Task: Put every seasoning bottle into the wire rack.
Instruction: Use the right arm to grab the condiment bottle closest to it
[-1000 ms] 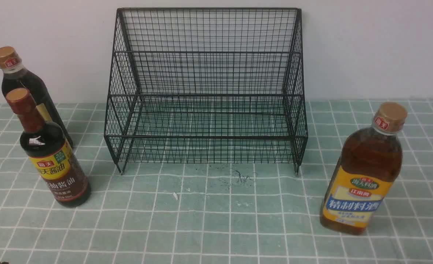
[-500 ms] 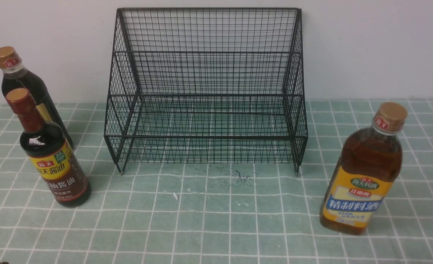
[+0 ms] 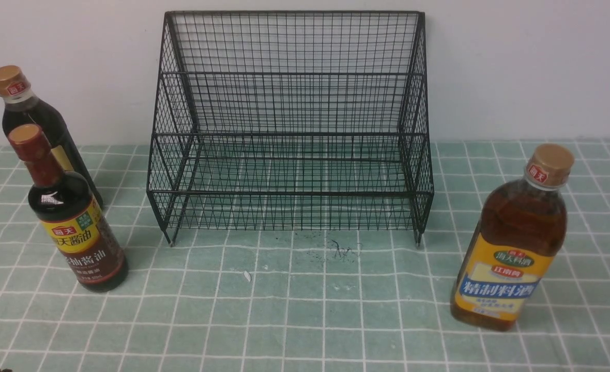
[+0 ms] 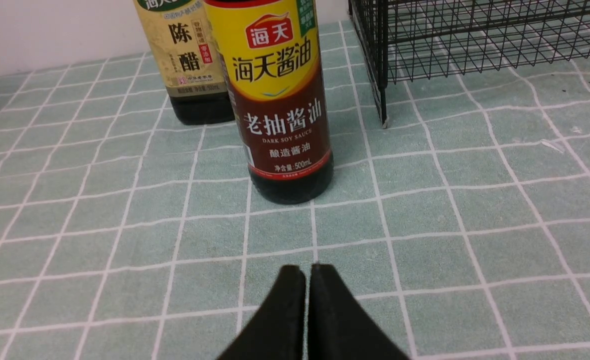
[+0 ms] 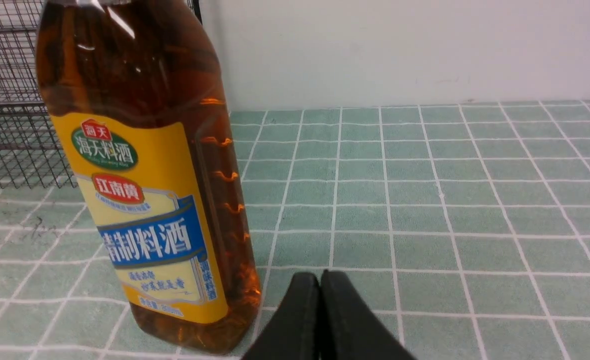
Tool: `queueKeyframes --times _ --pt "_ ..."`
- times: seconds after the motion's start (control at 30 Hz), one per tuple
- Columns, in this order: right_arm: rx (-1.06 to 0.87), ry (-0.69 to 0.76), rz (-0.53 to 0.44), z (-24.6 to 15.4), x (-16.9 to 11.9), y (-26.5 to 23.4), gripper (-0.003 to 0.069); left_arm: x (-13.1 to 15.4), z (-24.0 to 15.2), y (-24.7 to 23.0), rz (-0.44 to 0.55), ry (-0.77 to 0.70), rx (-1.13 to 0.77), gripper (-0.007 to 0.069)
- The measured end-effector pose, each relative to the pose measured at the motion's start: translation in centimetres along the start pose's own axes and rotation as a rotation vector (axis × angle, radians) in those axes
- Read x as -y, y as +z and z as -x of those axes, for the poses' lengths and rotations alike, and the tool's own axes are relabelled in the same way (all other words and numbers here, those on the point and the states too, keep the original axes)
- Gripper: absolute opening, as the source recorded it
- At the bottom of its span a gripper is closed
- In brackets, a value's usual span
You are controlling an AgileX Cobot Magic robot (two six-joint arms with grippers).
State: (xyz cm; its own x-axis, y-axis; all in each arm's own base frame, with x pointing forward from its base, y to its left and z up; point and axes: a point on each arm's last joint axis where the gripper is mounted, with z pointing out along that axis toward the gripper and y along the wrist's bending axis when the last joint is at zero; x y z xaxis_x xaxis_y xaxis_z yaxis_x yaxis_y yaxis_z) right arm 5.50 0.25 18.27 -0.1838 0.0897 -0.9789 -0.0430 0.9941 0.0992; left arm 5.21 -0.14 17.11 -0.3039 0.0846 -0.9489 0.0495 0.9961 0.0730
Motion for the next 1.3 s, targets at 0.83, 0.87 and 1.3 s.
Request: queueKeyframes --times 0.83,0.87,1.3 --pt "0.536 0.218 0.156 9.2 -1.2 -2.8 -0.0015 0.0 0.0 0.0 0.000 0.000 0.000 -0.0006" --pt "0.505 0.185 0.153 10.2 -1.4 -2.8 -0.0013 0.0 0.0 0.0 0.000 0.000 0.000 -0.0006" --pt "0.144 -0.028 0.258 16.2 -5.2 5.4 0.0269 0.0 0.0 0.0 0.000 0.000 0.000 -0.0006"
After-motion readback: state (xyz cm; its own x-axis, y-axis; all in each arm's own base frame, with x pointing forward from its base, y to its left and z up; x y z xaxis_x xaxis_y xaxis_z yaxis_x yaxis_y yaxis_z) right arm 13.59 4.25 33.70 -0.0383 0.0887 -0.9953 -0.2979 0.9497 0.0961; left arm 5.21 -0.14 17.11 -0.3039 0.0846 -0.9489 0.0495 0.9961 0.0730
